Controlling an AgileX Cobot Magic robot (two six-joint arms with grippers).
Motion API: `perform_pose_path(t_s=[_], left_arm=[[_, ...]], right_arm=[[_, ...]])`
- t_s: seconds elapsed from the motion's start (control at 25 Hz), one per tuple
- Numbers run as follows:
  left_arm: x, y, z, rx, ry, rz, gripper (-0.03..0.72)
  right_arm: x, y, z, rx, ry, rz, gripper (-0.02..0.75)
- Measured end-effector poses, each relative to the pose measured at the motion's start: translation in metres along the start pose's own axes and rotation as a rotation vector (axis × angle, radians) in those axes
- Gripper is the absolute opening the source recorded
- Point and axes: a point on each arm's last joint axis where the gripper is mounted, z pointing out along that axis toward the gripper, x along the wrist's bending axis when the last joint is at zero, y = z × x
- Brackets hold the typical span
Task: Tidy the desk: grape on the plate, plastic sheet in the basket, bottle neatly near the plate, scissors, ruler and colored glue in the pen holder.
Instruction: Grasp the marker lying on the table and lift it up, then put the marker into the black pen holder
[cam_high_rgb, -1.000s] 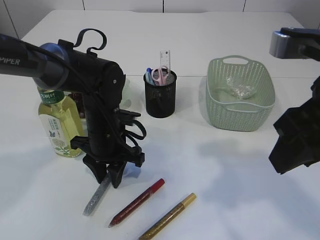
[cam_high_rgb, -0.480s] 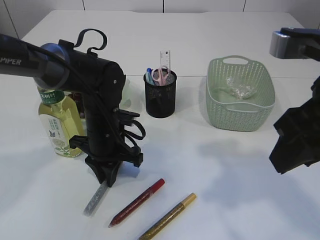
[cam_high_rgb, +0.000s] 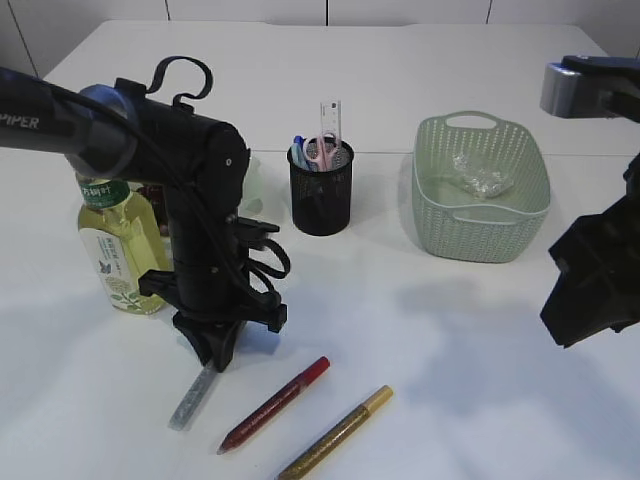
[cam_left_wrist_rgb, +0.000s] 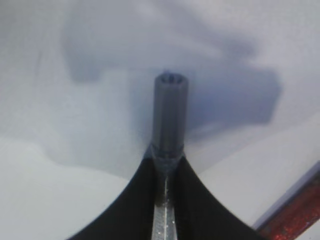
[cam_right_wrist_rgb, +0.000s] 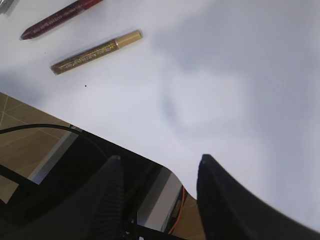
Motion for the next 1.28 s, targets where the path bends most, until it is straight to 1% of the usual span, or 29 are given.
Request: perform_pose_path(t_s=[0.08,0.24,0.48,0.68,0.84,1.08,1.16,1.28], left_arm=[[0.000,0.001,-0.003,-0.020,-0.005,0.000,0.067],[-0.001,-0.004,-0.026,-0.087,-0.028,0.000,0.067],[0.002,-0.023,-0.059,-0.212,-0.069,-0.002,0.067],[0.005,-0.039,-0.091,-0.423,-0.121,-0.001,0.066],[0.007,-0.043,-0.114,-0.586,-0.135,0.018,0.065],[0.007,-0.034,-0.125,-0.754,-0.137,0.049,0.065],[0.005,-0.029,-0.131,-0.841,-0.159,0.051,0.065],[0.003,-0.020,-0.142,-1.001,-0.185,0.071,0.065]], right_arm=[[0.000,0.000,0.000,0.000,0.000,0.000,0.384],[0.000,0.000,0.000,0.000,0.000,-0.009,0.384],[0.000,0.000,0.000,0.000,-0.001,-0.014,0.384],[0.000,0.000,0.000,0.000,-0.002,-0.024,0.384],[0.000,0.000,0.000,0.000,-0.002,-0.042,0.384],[0.000,0.000,0.000,0.000,-0.002,-0.044,0.383],[0.000,0.000,0.000,0.000,-0.002,-0.044,0.383],[0.000,0.000,0.000,0.000,-0.002,-0.044,0.383]])
